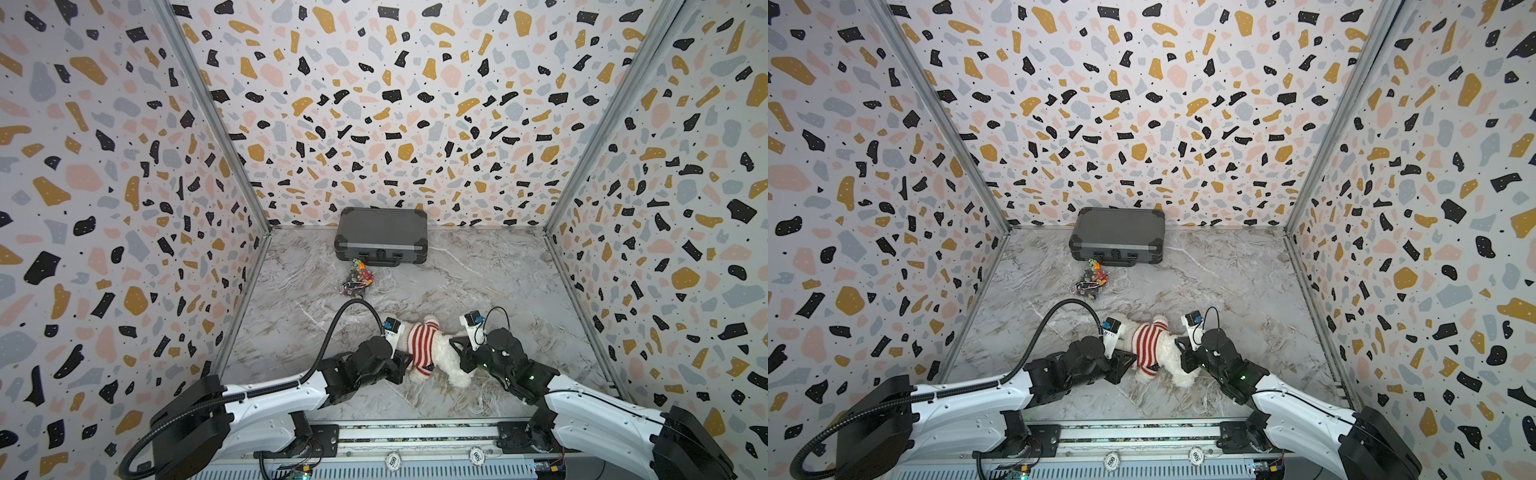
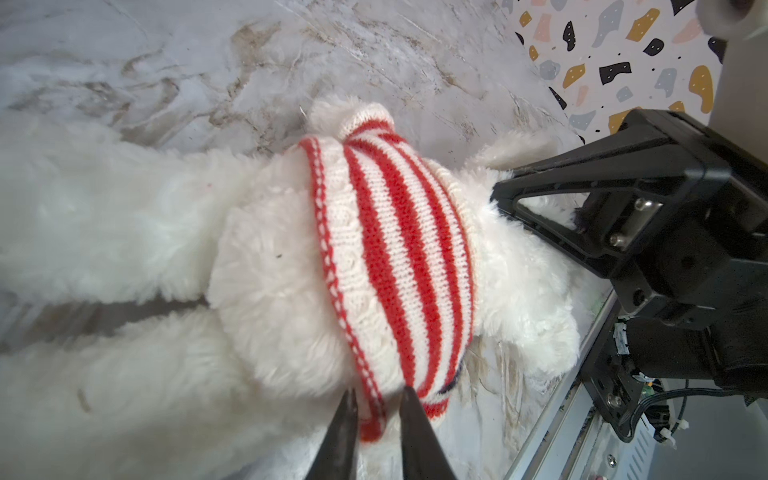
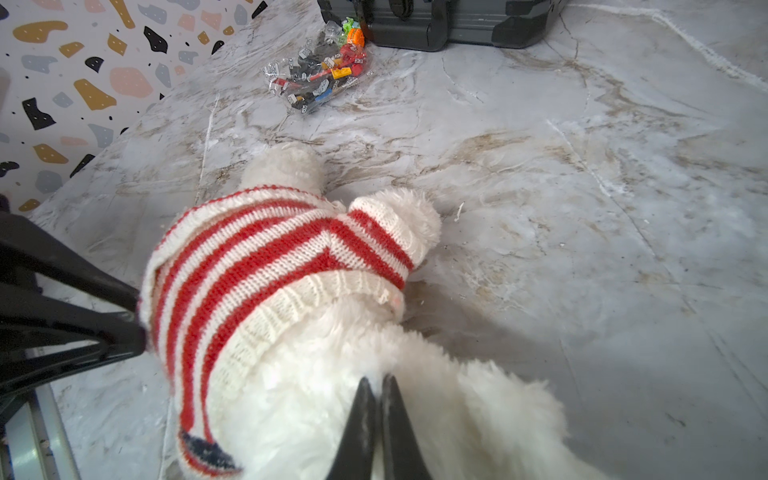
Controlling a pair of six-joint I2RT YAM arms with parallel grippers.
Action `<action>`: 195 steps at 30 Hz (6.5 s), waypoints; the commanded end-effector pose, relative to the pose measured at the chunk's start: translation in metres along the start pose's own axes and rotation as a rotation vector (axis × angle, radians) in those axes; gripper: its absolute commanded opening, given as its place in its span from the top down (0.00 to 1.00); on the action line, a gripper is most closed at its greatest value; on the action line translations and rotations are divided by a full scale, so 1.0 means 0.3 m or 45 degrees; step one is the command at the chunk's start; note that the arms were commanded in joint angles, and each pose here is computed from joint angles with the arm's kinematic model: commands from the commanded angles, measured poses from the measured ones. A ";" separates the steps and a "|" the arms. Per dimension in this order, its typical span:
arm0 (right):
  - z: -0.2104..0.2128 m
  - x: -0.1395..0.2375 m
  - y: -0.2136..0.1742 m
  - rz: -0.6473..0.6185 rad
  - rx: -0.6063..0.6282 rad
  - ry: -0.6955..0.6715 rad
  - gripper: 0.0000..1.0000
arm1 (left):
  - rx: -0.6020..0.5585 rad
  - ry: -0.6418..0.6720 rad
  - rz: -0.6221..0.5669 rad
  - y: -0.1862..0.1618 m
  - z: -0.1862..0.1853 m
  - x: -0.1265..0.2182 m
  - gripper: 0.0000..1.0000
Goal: Dress the teddy bear
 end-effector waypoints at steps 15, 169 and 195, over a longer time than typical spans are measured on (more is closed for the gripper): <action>-0.003 0.000 -0.001 0.018 0.028 -0.017 1.00 | -0.009 0.061 -0.053 0.016 0.019 0.024 1.00; 0.047 0.053 0.126 -0.266 0.334 -0.152 1.00 | 0.070 -0.222 -0.177 0.048 -0.009 0.089 0.73; 0.025 0.044 0.115 -0.241 0.307 -0.143 1.00 | 0.009 -0.140 -0.112 0.048 -0.015 -0.005 0.86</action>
Point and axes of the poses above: each gripper's point midway between its finger pads, its own x axis back along the fingers, its own z axis along the line the jaws close on, y = z × x, the point moved 7 cm from there along x, back along the fingers, and after that the axes turned 15 degrees about x, right-handed, at the moved point
